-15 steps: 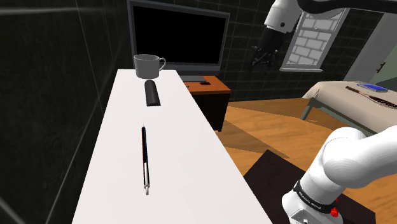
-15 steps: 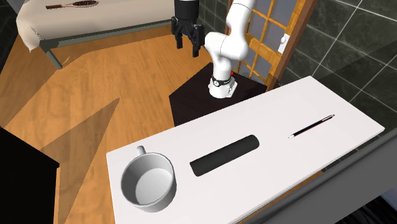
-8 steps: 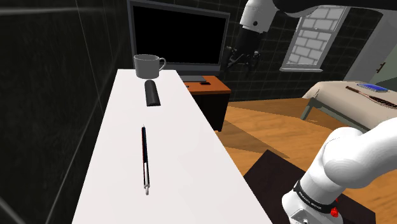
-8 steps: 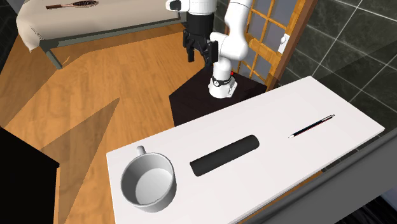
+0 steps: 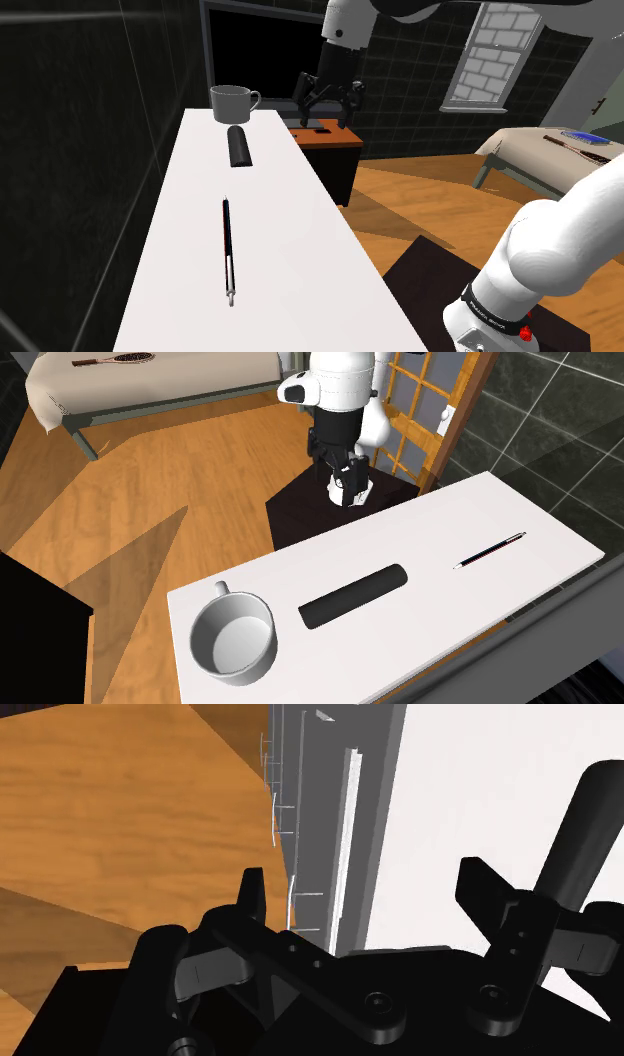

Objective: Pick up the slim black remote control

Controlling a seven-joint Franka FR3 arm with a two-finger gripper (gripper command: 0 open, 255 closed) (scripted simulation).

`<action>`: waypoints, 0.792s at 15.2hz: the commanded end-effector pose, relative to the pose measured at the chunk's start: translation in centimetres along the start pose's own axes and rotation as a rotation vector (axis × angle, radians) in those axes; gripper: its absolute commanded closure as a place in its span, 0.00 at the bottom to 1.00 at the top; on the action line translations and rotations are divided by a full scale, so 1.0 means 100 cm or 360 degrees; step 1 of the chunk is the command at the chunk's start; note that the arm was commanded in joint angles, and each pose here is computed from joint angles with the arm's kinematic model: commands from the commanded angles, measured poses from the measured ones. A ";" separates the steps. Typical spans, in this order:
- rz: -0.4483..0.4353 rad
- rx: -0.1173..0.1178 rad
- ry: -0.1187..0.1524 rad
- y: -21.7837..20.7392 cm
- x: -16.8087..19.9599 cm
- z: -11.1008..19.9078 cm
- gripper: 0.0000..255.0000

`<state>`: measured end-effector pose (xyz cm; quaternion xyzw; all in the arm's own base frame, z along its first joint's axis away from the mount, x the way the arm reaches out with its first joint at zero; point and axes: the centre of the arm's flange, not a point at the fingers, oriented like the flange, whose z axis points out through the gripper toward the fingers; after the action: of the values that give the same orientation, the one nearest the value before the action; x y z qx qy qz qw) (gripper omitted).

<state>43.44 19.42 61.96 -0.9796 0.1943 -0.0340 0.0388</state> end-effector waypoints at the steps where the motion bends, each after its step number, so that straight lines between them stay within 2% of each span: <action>1: 0.0042 -0.0001 -0.0012 -0.026 0.006 0.005 0.00; 12: 0.0249 -0.0017 -0.0074 -0.164 0.049 0.033 0.00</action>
<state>53.86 31.84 60.65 -0.9642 0.2620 -0.0092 0.0404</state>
